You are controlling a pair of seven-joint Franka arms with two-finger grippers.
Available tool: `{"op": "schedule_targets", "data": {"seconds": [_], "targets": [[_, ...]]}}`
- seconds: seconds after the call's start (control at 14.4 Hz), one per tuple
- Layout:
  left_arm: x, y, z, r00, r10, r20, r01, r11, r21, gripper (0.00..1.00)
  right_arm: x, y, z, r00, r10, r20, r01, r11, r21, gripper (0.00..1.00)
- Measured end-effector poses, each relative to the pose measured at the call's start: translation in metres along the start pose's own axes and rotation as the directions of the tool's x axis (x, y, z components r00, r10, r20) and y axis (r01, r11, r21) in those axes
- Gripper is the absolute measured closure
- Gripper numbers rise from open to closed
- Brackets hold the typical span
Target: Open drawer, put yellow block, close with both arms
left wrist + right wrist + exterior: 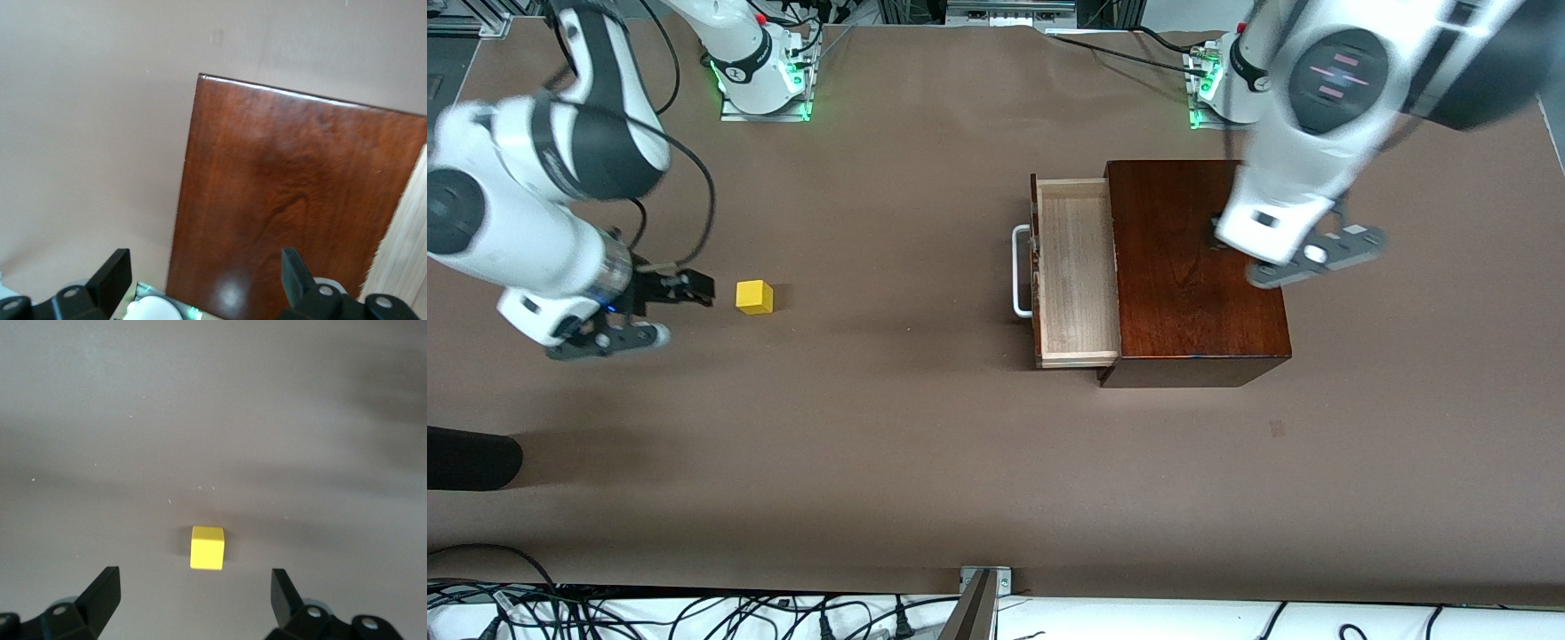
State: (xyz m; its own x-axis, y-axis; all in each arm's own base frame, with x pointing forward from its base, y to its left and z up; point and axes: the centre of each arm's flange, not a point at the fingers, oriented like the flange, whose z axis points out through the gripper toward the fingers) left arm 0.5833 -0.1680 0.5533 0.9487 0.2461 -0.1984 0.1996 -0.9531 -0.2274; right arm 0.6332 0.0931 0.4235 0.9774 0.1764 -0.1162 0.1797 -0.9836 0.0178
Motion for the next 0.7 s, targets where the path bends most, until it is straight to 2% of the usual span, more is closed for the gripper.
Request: {"op": "schedule_targets", "data": {"seconds": [0.07,0.14,0.28,0.49,0.63,0.7], "targets": [[0.019,-0.036,0.005,0.999,0.024,0.043,-0.021,0.997,-0.073,0.00,0.002,-0.002,0.013,1.000,-0.003,0.005,0.003,1.000,0.000,0.00],[0.037,-0.072,0.008,0.997,0.049,0.056,-0.040,0.989,-0.145,0.00,0.002,-0.003,0.024,1.000,-0.002,0.007,0.002,1.000,0.000,0.00],[0.061,-0.130,0.010,0.997,0.074,-0.006,-0.074,0.975,-0.211,0.00,-0.002,-0.004,0.049,1.000,0.010,0.006,-0.010,1.000,0.000,0.00],[0.053,-0.160,0.000,0.976,0.159,-0.152,-0.188,0.961,-0.204,0.00,-0.013,-0.007,0.090,0.999,0.033,0.022,-0.033,0.999,0.007,0.00],[0.027,-0.161,-0.016,0.942,0.203,-0.268,-0.255,0.951,-0.177,0.00,-0.020,-0.012,0.109,0.998,0.058,0.037,-0.059,0.998,0.008,0.00],[0.010,-0.159,-0.021,0.930,0.214,-0.297,-0.269,0.950,-0.158,0.00,-0.024,-0.013,0.116,0.997,0.067,0.042,-0.068,0.998,0.009,0.00]]}}
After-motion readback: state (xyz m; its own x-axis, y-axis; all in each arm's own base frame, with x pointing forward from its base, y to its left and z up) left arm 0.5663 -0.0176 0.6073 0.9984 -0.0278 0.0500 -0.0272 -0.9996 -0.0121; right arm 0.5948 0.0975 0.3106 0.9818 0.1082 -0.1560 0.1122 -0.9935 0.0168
